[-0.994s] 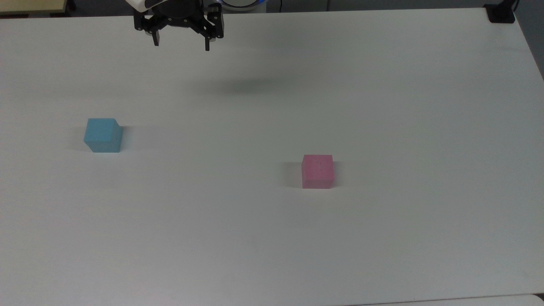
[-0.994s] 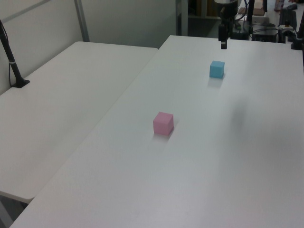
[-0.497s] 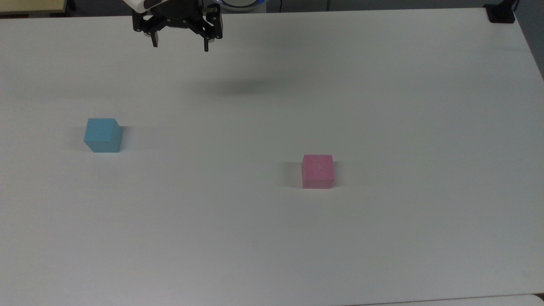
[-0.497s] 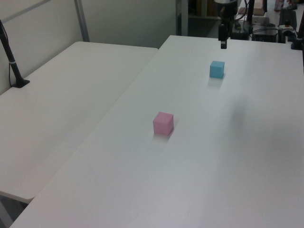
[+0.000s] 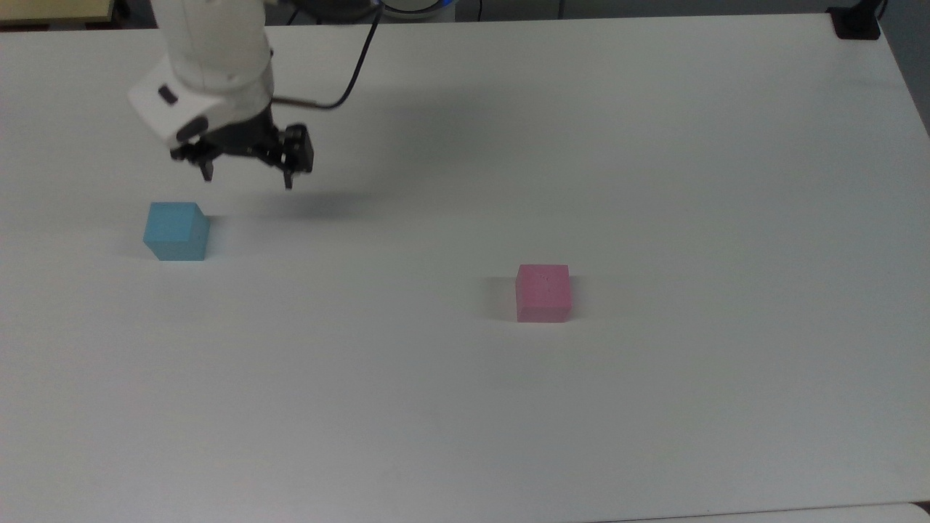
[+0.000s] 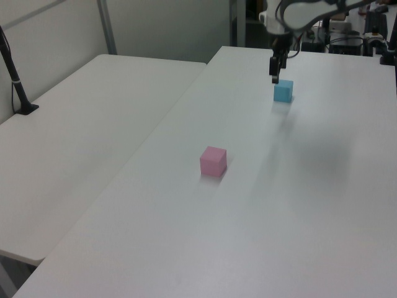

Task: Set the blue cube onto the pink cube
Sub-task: 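Move the gripper over the light blue cube and lower it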

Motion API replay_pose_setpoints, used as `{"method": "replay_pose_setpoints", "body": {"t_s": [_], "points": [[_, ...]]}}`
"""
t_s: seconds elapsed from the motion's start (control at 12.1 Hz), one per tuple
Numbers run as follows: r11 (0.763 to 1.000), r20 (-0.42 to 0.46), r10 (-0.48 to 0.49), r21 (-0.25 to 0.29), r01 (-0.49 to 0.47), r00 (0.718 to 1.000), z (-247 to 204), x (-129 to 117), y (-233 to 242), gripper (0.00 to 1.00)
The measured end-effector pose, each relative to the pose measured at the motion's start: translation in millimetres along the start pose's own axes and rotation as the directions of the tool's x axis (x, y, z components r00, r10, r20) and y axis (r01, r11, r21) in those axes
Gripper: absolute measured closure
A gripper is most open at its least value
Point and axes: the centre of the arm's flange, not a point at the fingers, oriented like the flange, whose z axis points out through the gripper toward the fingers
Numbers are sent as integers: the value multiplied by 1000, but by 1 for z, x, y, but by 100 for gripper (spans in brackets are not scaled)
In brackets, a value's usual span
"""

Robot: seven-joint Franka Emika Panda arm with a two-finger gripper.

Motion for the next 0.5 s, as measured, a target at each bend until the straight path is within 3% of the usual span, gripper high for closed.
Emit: {"method": "replay_pose_setpoints", "body": {"t_s": [0.25, 0.5], "points": [[1000, -5, 10, -24, -10, 1000, 60, 7, 43, 0], [999, 0, -3, -50, 3, 1000, 74, -4, 90, 0]]}}
